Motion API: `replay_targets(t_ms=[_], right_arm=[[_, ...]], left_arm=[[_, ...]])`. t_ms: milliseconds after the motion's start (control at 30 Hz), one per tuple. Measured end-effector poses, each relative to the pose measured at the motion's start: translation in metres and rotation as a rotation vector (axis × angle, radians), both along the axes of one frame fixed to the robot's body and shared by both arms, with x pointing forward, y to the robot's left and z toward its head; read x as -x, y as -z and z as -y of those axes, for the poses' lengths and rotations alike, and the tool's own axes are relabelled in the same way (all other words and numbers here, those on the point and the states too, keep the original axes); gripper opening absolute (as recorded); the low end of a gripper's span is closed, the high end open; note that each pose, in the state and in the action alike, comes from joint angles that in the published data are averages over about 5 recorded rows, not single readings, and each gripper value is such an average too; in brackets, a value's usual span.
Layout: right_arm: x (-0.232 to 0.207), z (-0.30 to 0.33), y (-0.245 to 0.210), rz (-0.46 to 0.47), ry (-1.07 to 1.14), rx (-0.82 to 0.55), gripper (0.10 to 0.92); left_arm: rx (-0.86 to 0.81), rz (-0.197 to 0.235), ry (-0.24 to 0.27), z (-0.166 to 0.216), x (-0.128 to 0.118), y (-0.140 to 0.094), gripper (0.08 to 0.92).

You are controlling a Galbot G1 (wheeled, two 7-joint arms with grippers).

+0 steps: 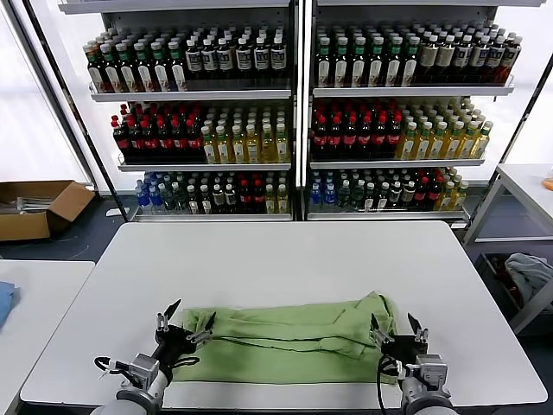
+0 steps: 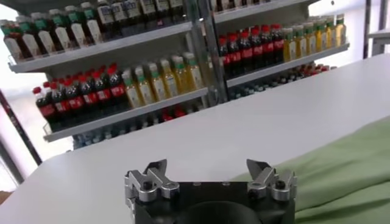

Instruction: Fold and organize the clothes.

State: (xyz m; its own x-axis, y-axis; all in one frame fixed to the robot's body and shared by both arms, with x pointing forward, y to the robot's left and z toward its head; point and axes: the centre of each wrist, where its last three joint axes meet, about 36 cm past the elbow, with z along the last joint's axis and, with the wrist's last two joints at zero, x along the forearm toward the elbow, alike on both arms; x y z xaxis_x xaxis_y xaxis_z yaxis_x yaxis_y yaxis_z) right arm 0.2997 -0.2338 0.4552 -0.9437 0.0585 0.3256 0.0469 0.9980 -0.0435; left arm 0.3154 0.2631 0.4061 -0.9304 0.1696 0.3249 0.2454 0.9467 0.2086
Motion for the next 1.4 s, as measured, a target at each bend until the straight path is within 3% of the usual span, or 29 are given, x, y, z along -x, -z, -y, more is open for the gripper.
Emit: replay_targets(t_ms=[367,1033,1133,1400], right_arm=[[0.005,-0.001,-0.03,0.086,-0.018,-0.026,0.823],[0.013,-0.005,-0.04,0.117,-0.034,-0.046,0.823],[0.013,-0.005,-0.041,0.121,-0.033,-0.046,0.823],[0.014,-0.005,-0.042,0.124,-0.029,-0.047,0.823]], left_arm=[[0.071,-0.072,-0.08,0.006,0.006,0.007,0.823],[0.161,-0.197,-0.173,0.002,0.009,0.026,0.819],[0.172,-0.206,-0.175,0.002,0.009,0.027,0.773],[0.194,-0.213,-0.177,0.002,0.009,0.03,0.545]])
